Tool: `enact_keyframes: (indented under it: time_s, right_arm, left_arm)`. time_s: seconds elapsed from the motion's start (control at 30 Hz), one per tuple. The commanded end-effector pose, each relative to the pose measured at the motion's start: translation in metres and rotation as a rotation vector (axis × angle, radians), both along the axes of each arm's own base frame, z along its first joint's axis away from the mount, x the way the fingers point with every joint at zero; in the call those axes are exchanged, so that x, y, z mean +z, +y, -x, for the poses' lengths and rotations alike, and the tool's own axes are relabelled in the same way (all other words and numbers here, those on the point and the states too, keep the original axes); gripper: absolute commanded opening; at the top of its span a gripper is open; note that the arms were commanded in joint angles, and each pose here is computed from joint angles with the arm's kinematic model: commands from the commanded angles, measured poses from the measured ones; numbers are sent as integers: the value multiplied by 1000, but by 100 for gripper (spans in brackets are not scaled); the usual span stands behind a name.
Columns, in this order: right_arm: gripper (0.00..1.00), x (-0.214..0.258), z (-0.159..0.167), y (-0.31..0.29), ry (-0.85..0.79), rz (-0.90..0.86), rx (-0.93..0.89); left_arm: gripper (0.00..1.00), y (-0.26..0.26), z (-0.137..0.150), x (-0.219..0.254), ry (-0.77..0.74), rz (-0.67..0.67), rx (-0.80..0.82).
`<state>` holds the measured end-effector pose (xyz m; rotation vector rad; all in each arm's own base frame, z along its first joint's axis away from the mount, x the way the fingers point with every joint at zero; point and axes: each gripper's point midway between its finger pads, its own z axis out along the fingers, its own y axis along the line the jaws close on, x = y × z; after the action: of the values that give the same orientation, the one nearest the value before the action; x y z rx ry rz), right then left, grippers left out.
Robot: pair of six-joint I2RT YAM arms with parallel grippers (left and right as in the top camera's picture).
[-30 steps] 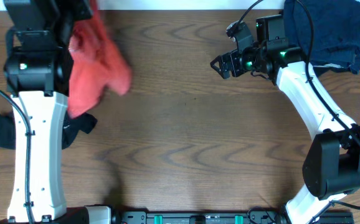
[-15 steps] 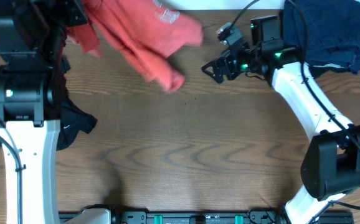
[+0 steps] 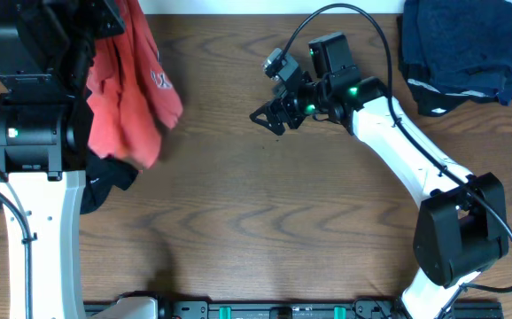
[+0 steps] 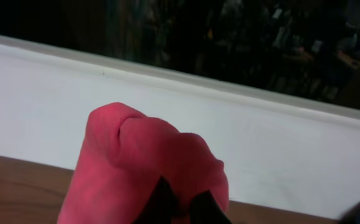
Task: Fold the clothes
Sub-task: 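Lift the red t-shirt with the left gripper, move right gripper toward it, then grasp the hanging red t-shirt edge with the right gripper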
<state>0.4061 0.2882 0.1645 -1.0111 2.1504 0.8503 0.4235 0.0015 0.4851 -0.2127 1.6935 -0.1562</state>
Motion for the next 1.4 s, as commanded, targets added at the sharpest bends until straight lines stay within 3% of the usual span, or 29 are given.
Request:
enact_keyframes:
  time_s: [0.0, 0.37, 0.77, 1.13, 1.37]
  right_arm:
    - [89, 9, 7, 17, -17, -44, 69]
    - [89, 31, -3, 46, -192, -107, 127]
    - [89, -8, 12, 85, -66, -228, 245]
    - [88, 9, 40, 102, -4, -342, 364]
    - [88, 3, 31, 102, -23, -307, 317]
  left_arm:
    - [6, -3, 2, 14, -40, 37, -16]
    - [6, -18, 12, 17, -33, 44, -86]
    - [6, -20, 12, 16, -30, 45, -97]
    - [6, -20, 10, 9, -6, 45, -96]
    - [6, -20, 9, 5, 9, 46, -95]
